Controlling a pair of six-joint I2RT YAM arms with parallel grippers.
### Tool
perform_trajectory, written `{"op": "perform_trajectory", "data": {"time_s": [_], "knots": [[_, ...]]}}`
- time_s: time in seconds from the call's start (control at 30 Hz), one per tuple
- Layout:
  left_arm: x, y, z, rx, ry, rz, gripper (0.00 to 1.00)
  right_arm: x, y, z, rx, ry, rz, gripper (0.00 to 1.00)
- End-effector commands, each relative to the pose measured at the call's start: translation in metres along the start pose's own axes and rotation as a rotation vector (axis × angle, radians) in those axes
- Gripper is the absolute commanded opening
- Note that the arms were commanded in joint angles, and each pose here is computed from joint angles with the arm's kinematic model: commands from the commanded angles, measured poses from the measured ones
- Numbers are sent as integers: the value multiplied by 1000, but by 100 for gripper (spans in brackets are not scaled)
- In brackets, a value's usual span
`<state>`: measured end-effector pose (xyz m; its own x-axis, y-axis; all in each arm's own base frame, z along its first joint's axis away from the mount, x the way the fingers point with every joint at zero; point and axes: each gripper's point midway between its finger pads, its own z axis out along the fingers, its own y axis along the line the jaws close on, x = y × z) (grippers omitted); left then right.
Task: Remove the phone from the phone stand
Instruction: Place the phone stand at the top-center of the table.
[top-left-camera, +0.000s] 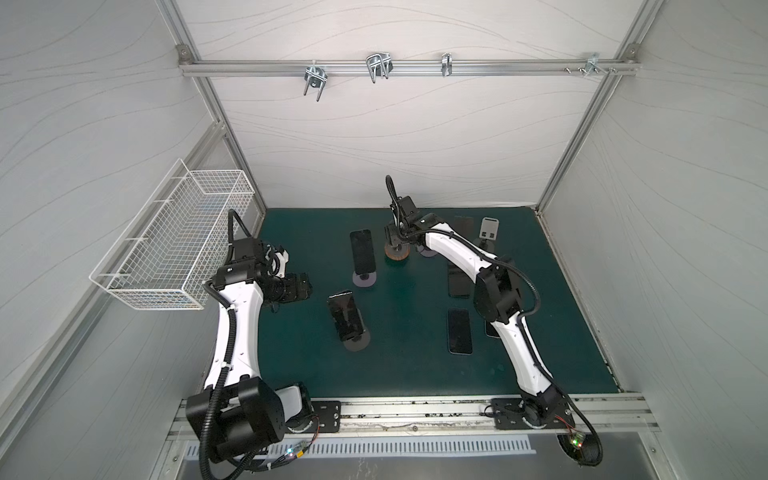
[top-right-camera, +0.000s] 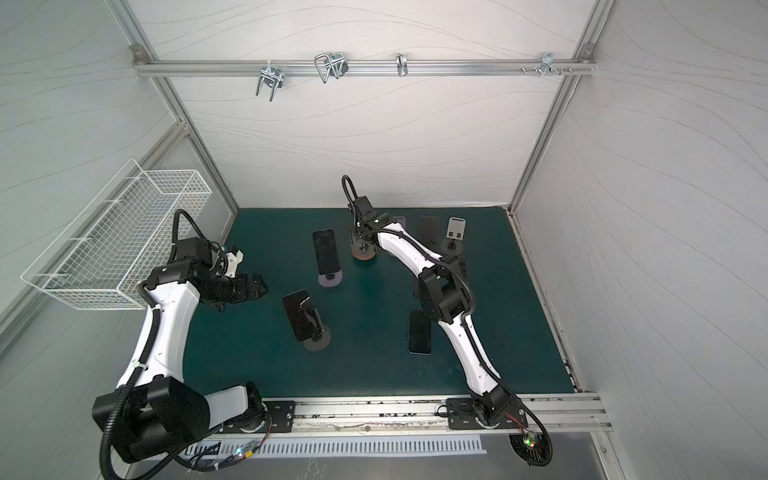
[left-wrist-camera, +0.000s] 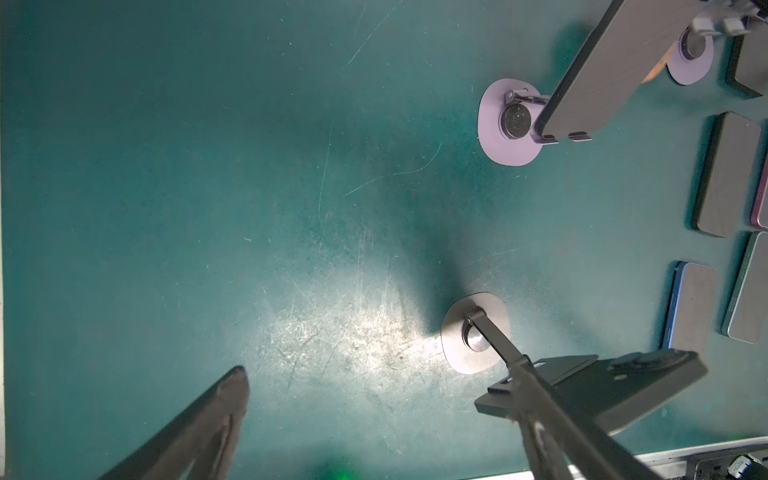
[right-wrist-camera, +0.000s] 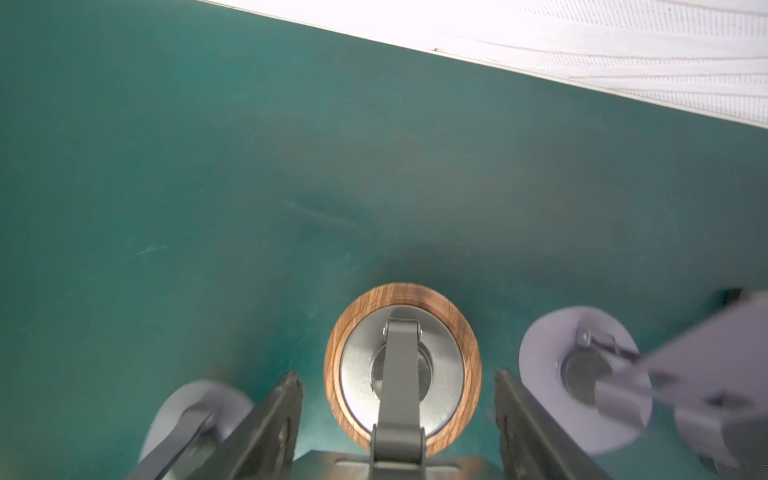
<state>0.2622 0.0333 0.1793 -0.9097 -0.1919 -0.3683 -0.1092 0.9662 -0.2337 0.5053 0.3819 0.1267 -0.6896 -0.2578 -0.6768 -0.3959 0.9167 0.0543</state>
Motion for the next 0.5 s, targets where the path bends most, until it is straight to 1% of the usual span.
{"op": "perform_trajectory", "data": {"time_s": [0.0, 0.07, 0.13, 0.27, 0.37, 0.47], "knots": [[-6, -1, -3, 10, -14, 13, 99, -10, -5, 6, 16, -29, -24, 61], [-6, -1, -3, 9, -16, 14, 99, -6, -7, 13, 20, -19, -23, 62], [-6, -1, -4, 9, -17, 16, 99, -3, -8, 15, 20, -11, -25, 64], [-7, -1, -7, 3, -22, 22, 99, 0, -7, 14, 12, 3, -47, 75], [-7, -1, -9, -4, -25, 29, 99, -6, -5, 1, 1, -4, -47, 82], [-7, 0, -11, -10, -29, 34, 99, -18, -2, -22, -20, -26, -45, 90]]}}
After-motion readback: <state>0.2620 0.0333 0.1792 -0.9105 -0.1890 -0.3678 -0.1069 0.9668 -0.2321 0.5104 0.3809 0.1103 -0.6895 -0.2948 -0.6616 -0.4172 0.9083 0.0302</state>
